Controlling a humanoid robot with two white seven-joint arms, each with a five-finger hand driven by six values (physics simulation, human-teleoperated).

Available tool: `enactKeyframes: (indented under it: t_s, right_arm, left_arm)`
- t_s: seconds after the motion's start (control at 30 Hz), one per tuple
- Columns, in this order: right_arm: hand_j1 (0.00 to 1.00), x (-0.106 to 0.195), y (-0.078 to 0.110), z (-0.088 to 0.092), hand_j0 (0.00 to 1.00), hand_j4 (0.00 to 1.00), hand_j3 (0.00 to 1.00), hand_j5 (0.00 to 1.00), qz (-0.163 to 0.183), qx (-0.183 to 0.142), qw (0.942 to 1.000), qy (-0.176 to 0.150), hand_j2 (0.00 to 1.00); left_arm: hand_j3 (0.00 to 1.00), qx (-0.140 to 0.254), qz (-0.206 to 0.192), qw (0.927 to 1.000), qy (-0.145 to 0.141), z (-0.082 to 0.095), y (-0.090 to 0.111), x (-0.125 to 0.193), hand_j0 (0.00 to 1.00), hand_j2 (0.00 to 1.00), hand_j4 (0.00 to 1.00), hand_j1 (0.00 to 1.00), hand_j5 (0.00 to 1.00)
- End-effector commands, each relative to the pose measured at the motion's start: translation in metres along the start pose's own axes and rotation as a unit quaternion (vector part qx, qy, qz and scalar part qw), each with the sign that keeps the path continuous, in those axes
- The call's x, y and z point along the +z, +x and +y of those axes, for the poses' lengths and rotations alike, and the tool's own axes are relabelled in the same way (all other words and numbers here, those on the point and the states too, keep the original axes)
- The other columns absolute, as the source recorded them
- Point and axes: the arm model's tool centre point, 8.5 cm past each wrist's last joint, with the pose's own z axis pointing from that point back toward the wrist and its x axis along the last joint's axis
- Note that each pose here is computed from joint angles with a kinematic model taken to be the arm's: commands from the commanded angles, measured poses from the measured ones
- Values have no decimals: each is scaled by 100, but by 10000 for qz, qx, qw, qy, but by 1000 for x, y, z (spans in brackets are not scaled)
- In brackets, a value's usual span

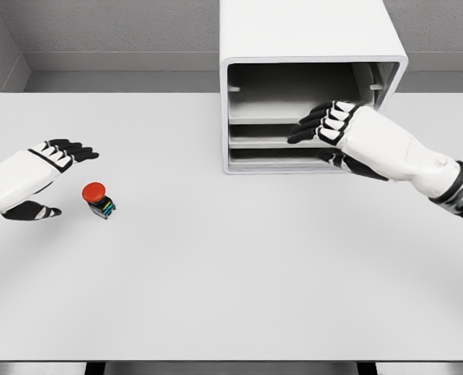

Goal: Slide open multi-storey tabletop storage cabinets and put open load switch and slide close multi-storey tabletop storage cabinets

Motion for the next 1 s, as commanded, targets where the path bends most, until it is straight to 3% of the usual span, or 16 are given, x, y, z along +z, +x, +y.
enactKeyframes:
  t_s: [0.0,0.27,0.77,0.87,0.97]
  right_arm:
    - [71,4,3,18,71,71,71,71,-4,-325,9993,196,71]
    - [71,-16,-7,28,71,71,71,71,-44,-468,9986,233,71]
    - [71,-47,-33,31,71,71,71,71,182,-642,9977,-150,71]
    - [72,-55,-41,33,72,72,72,72,275,-672,9971,-223,72]
    - [72,-54,-48,32,72,72,72,72,363,-646,9970,-209,72]
  left_arm:
    - [100,-45,-4,10000,-26,-1,3,-2,100,100,100,100,100]
    - [100,-89,-365,9991,-202,-9,19,-31,100,100,100,100,100]
    - [100,-44,-258,9983,-519,-27,10,-43,100,100,100,100,100]
    - [82,-44,-236,9982,-556,-29,8,-43,82,82,82,82,82]
    - [82,-29,-183,9980,-604,-32,5,-43,82,82,82,82,82]
